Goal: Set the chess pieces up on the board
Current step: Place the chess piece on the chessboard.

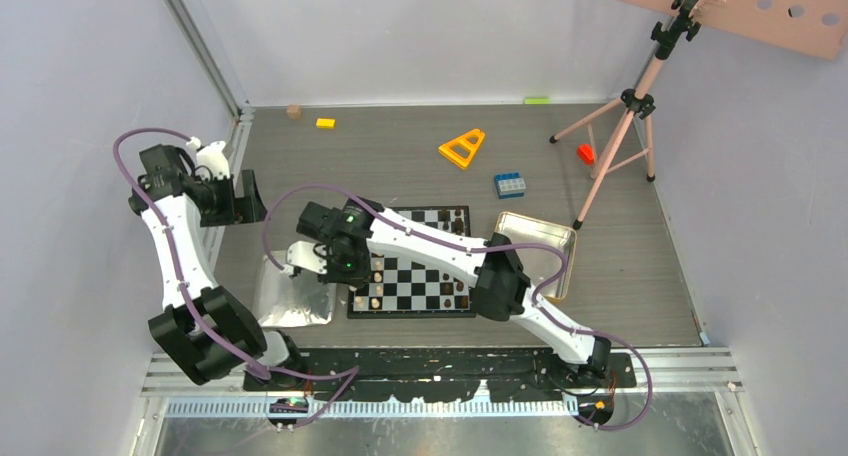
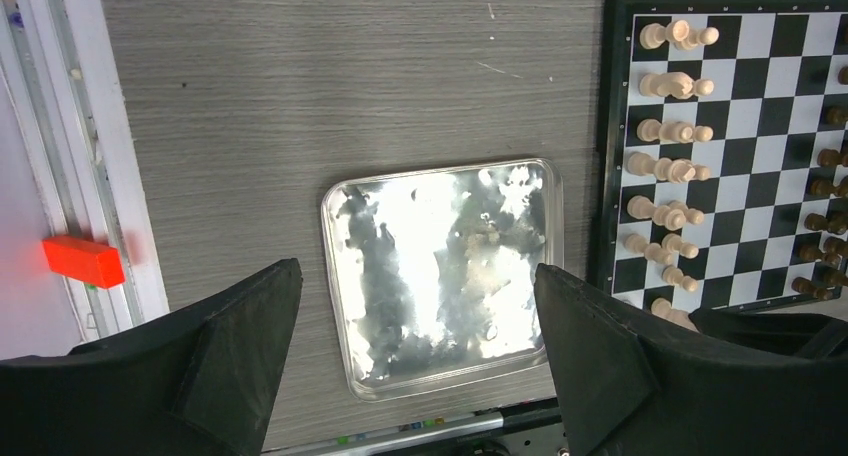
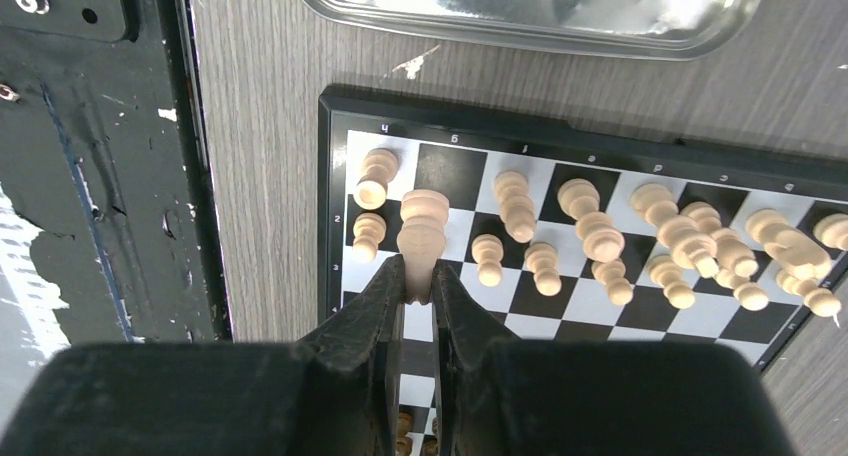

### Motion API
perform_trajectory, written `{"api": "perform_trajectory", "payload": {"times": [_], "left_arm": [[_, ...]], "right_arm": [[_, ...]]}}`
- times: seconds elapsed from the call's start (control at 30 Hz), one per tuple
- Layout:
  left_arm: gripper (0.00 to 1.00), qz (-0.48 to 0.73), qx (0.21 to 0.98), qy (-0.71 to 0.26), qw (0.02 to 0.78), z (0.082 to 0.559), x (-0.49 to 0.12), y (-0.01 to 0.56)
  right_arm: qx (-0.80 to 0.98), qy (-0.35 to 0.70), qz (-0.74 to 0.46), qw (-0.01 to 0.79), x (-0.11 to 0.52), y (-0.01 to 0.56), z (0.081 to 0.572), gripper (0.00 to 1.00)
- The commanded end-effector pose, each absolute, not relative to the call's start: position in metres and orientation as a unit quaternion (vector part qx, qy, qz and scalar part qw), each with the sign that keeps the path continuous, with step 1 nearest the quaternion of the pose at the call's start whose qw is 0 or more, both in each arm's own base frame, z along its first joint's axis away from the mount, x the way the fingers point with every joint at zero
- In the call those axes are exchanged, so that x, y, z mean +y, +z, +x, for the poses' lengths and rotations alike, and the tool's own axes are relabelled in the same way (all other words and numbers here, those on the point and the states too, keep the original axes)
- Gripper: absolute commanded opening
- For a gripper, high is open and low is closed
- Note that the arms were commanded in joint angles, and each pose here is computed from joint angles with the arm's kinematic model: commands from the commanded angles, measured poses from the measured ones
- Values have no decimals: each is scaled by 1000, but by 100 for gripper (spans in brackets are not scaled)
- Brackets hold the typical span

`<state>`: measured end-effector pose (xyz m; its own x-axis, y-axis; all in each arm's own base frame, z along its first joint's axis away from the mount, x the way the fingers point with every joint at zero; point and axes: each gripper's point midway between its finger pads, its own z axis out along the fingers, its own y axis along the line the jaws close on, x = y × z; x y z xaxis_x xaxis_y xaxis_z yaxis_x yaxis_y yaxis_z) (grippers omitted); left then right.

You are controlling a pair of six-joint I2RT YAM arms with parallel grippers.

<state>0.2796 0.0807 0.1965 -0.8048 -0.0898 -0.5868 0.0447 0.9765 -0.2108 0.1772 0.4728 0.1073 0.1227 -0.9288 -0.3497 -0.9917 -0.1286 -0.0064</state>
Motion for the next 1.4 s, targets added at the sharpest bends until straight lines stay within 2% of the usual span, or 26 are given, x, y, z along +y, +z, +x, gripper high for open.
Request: {"api": "perform_trajectory", "payload": {"times": [0.0,1.37], "left_arm": [[90,2,943,-99,318,279,84,195],[90,17,943,-111,313,271,77,190]], "right_arm": [[637,110,-752,129,470,115,183,0],[608,58,-786,97,467,79,183,3]]}}
